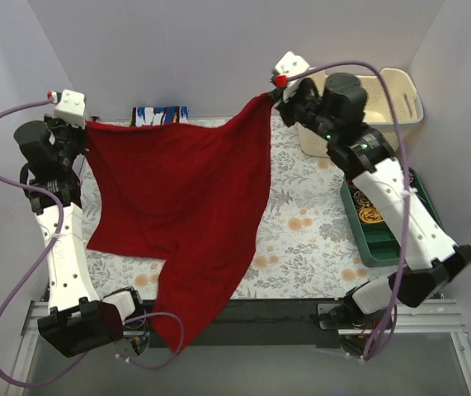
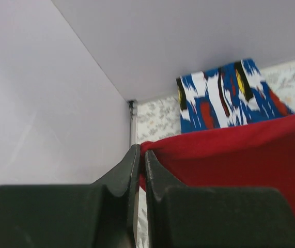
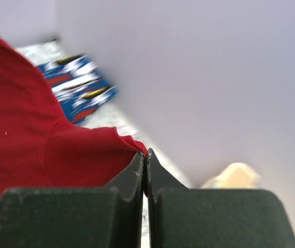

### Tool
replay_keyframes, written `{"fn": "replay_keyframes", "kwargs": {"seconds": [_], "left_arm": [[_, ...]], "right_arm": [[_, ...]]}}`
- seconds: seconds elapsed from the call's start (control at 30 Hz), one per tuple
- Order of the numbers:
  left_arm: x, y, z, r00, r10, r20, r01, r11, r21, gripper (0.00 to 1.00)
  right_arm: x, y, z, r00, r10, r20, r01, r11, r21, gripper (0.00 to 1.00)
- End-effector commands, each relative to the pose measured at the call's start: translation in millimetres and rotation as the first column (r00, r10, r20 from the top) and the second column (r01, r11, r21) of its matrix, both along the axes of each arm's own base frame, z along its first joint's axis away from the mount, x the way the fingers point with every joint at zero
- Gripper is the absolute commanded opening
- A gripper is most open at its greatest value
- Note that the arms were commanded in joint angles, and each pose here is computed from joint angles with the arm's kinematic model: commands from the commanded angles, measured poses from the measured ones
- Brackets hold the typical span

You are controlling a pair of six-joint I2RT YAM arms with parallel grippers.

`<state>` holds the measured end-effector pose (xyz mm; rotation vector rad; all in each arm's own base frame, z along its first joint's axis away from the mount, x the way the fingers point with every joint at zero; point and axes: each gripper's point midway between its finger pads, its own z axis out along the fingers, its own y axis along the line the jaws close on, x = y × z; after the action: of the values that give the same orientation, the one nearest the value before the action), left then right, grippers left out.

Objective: Fold and stack the mixed laundry pile
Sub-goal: Flatten out the T-shirt at the center of the board.

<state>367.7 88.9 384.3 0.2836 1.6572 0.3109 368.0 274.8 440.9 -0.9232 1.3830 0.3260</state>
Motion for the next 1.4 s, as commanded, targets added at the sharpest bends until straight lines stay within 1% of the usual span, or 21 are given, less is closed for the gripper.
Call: {"fn": "replay_keyframes", "kwargs": {"seconds": [0.0, 0.03, 0.13, 0.2, 0.4, 0.47, 0.6, 0.7, 0.73, 0.8, 0.9, 0.93, 1.0, 1.03, 1.1, 1.17, 1.2, 1.23, 1.27, 1.33, 1.37], "left_arm": [[-13.8, -10.0, 90.7, 0.976, -0.025, 0.214, 0.021, 1.0, 0.022, 0.0], [-23.8, -15.5, 110.3, 0.966, -0.036, 0.257, 0.031, 0.999, 0.023, 0.0], [-46.5, -26.1, 135.2, 0.944, -0.055, 0.325, 0.043, 0.998, 0.041, 0.0], [-78.3, -36.3, 155.5, 0.915, -0.062, 0.397, 0.034, 0.996, 0.079, 0.0], [-158.8, -46.1, 197.5, 0.817, -0.013, 0.576, -0.091, 0.984, 0.152, 0.0], [-175.6, -48.1, 211.5, 0.791, -0.004, 0.612, -0.119, 0.98, 0.161, 0.0], [-195.8, -45.4, 235.5, 0.751, 0.029, 0.66, -0.179, 0.97, 0.162, 0.0], [-193.3, -44.2, 244.9, 0.746, 0.026, 0.665, -0.185, 0.968, 0.169, 0.0], [-183.8, -42.0, 243.1, 0.761, 0.025, 0.649, -0.178, 0.969, 0.171, 0.0], [-175.3, -39.2, 244.0, 0.77, 0.026, 0.637, -0.176, 0.969, 0.172, 0.0], [-152.3, -35.8, 232.0, 0.813, 0.011, 0.582, -0.15, 0.97, 0.191, 0.0], [-142.8, -33.4, 222.6, 0.831, 0.01, 0.556, -0.142, 0.97, 0.195, 0.0], [-127.2, -34.7, 205.0, 0.863, -0.019, 0.505, -0.103, 0.972, 0.212, 0.0], [-115.8, -32.7, 187.7, 0.885, -0.022, 0.464, -0.084, 0.975, 0.207, 0.0], [-100.0, -36.0, 161.9, 0.917, -0.063, 0.393, -0.026, 0.976, 0.216, 0.0], [-78.0, -40.8, 111.7, 0.955, -0.119, 0.272, 0.065, 0.978, 0.198, 0.0], [-71.3, -42.2, 90.7, 0.964, -0.135, 0.228, 0.094, 0.979, 0.181, 0.0], [-65.2, -43.8, 74.0, 0.969, -0.153, 0.193, 0.121, 0.978, 0.169, 0.0], [-53.7, -48.5, 38.4, 0.972, -0.201, 0.119, 0.183, 0.972, 0.15, 0.0], [-35.9, -46.5, 1.9, 0.974, -0.221, 0.05, 0.214, 0.971, 0.109, 0.0], [-26.2, -46.5, -27.0, 0.973, -0.229, -0.006, 0.229, 0.971, 0.073, 0.0]], "right_arm": [[-26.6, -62.9, 86.7, 0.952, -0.178, 0.247, 0.184, 0.983, -0.002, 0.01], [-37.3, -74.7, 113.5, 0.933, -0.205, 0.295, 0.202, 0.979, 0.039, 0.01], [-70.6, -113.3, 169.3, 0.871, -0.298, 0.392, 0.261, 0.954, 0.146, 0.01], [-96.9, -141.1, 197.9, 0.825, -0.357, 0.437, 0.291, 0.933, 0.212, 0.01], [-182.8, -208.0, 261.4, 0.721, -0.438, 0.537, 0.266, 0.89, 0.37, 0.01], [-210.7, -215.5, 276.9, 0.699, -0.416, 0.582, 0.205, 0.896, 0.394, 0.01], [-253.1, -235.4, 299.3, 0.629, -0.44, 0.641, 0.166, 0.882, 0.442, 0.01], [-257.9, -242.7, 306.4, 0.575, -0.471, 0.669, 0.194, 0.873, 0.448, 0.01], [-260.0, -244.5, 311.6, 0.55, -0.481, 0.683, 0.192, 0.869, 0.456, 0.01], [-251.2, -244.7, 315.9, 0.519, -0.495, 0.697, 0.216, 0.865, 0.453, 0.01], [-233.4, -241.9, 317.8, 0.486, -0.505, 0.714, 0.251, 0.863, 0.439, 0.01], [-214.6, -234.3, 308.5, 0.495, -0.494, 0.715, 0.269, 0.87, 0.414, 0.01], [-196.1, -219.0, 294.5, 0.505, -0.437, 0.744, 0.272, 0.899, 0.344, 0.01], [-166.8, -206.0, 270.3, 0.548, -0.409, 0.73, 0.29, 0.911, 0.293, 0.01], [-136.6, -188.1, 237.9, 0.592, -0.35, 0.726, 0.299, 0.932, 0.205, 0.01], [-92.4, -169.4, 184.3, 0.642, -0.303, 0.704, 0.322, 0.94, 0.11, 0.01], [-78.6, -162.5, 163.8, 0.659, -0.277, 0.699, 0.327, 0.943, 0.066, 0.01], [-54.5, -152.0, 124.1, 0.686, -0.246, 0.684, 0.334, 0.943, 0.004, 0.01], [-40.0, -145.6, 102.9, 0.705, -0.227, 0.672, 0.334, 0.942, -0.032, 0.01], [-17.8, -134.3, 69.0, 0.719, -0.196, 0.667, 0.328, 0.942, -0.077, 0.01], [6.1, -125.4, 26.5, 0.767, -0.178, 0.616, 0.321, 0.938, -0.129, 0.01]]}}
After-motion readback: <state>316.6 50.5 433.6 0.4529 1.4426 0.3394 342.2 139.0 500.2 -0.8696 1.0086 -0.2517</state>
